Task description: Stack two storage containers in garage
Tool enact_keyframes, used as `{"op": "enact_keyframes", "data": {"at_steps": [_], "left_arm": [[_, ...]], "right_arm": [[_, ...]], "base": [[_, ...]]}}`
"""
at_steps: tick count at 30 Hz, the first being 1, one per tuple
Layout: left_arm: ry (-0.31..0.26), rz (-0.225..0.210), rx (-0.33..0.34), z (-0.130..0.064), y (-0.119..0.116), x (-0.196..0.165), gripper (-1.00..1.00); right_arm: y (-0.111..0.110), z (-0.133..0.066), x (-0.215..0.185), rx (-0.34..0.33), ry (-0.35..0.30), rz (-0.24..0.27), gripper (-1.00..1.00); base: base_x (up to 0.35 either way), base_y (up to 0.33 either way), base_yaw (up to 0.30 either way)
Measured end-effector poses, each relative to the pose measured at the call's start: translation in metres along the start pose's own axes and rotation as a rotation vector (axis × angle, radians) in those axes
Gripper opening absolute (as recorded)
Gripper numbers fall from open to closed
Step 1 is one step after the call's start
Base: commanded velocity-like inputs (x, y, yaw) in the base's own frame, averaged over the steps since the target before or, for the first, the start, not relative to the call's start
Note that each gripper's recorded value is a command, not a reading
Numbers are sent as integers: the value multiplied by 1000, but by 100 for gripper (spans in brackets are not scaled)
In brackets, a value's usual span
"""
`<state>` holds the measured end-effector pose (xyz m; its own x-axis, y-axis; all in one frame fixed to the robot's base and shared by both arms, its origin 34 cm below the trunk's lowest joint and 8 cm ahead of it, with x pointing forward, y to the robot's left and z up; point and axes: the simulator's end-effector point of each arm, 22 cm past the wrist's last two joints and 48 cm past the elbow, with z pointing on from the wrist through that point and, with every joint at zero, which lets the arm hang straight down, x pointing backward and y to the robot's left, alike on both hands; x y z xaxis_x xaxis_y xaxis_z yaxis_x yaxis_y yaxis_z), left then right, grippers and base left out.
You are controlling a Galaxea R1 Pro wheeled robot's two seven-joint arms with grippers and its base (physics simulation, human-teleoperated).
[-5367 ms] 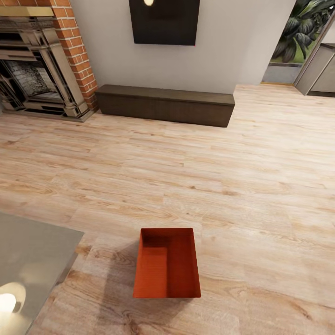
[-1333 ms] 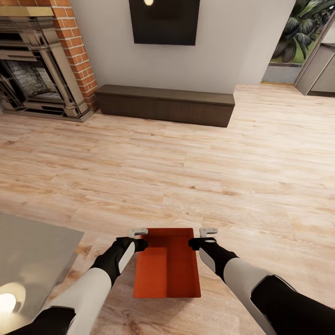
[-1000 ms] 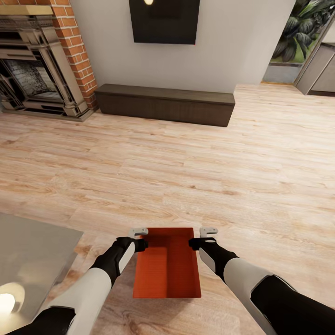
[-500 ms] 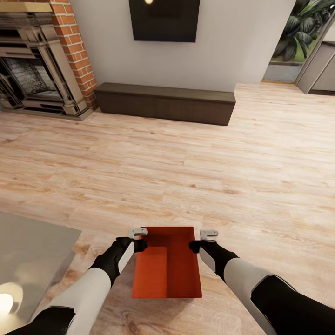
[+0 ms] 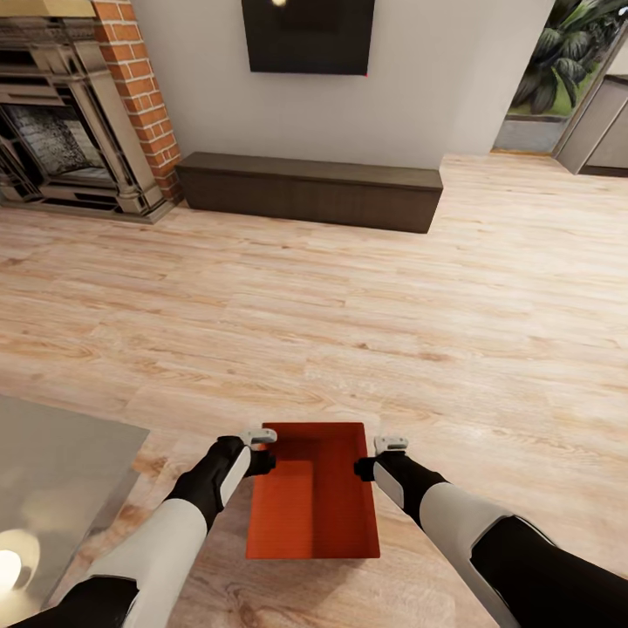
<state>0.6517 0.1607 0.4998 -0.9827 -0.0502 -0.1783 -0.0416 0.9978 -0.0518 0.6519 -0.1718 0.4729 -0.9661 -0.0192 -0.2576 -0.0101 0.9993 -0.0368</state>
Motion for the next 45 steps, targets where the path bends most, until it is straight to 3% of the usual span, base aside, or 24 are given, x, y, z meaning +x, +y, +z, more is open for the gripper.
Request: {"op": "enact_keyframes", "data": {"at_steps": [12, 27, 37, 45], "left_arm": [[6, -29, -6, 34, 9, 25, 100], [18, -27, -11, 64, 12, 40, 100], [20, -29, -11, 82, 14, 46, 100], [19, -31, -10, 97, 14, 50, 100]], "right_arm": [[2, 19, 6, -2, 0, -1, 100], [3, 45, 13, -2, -10, 1, 100], [4, 62, 35, -1, 57, -22, 100], [6, 76, 41, -2, 59, -26, 100]], "base": [[0, 0, 0], [0, 0, 0], [0, 0, 0], [0, 0, 0]]}}
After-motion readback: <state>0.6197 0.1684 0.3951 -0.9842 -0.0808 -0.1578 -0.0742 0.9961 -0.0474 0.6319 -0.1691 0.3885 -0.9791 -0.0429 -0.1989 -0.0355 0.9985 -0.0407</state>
